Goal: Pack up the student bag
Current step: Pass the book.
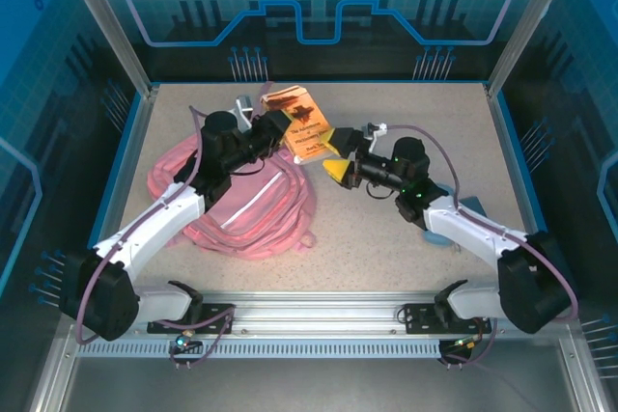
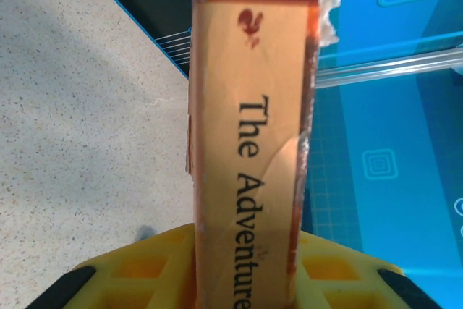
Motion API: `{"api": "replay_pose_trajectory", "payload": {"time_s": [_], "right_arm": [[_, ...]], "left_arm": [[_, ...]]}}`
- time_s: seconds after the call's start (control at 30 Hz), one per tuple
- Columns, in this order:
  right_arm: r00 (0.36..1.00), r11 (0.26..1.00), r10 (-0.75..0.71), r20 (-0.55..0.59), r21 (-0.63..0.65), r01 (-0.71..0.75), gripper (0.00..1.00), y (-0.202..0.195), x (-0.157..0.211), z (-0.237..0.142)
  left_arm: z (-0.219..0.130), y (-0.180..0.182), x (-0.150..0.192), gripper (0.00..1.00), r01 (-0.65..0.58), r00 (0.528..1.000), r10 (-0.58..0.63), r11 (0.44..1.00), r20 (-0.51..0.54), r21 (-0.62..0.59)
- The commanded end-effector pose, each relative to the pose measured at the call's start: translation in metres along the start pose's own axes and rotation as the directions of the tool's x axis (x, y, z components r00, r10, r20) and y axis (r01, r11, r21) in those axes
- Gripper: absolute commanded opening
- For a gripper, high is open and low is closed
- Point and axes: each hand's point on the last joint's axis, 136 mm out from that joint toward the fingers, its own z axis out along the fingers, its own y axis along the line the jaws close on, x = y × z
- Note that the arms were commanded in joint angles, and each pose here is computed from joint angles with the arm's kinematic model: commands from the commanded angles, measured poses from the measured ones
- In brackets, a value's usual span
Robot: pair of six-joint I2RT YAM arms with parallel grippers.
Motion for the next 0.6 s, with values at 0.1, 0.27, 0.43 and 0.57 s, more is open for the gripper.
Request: {"api": "replay_pose_trajectory", "payload": {"time_s": [0.1,0.27,0.43,0.57], "right_arm": [[1.000,0.990,0.002,-0.009,-0.144,-0.003,0.99,0.044,0.001,0.024],[0.999,0.985,0.031,-0.018,-0.172,-0.033,0.88,0.044,0.001,0.032],[0.999,0.986,0.033,-0.016,-0.163,-0.035,0.68,0.041,0.002,0.032],[0.999,0.990,0.031,-0.014,-0.139,-0.033,0.52,0.036,0.002,0.031]], "left_arm": [[-0.009,-0.036,-0.014,0.29,0.013,0.998,-0.022,0.991,0.066,0.134],[-0.010,-0.035,-0.015,0.29,0.017,0.997,-0.027,0.991,0.074,0.134],[-0.011,-0.033,-0.016,0.29,0.017,0.996,-0.028,0.991,0.080,0.130],[-0.011,-0.028,-0.016,0.31,0.012,0.996,-0.022,0.993,0.087,0.115]]}}
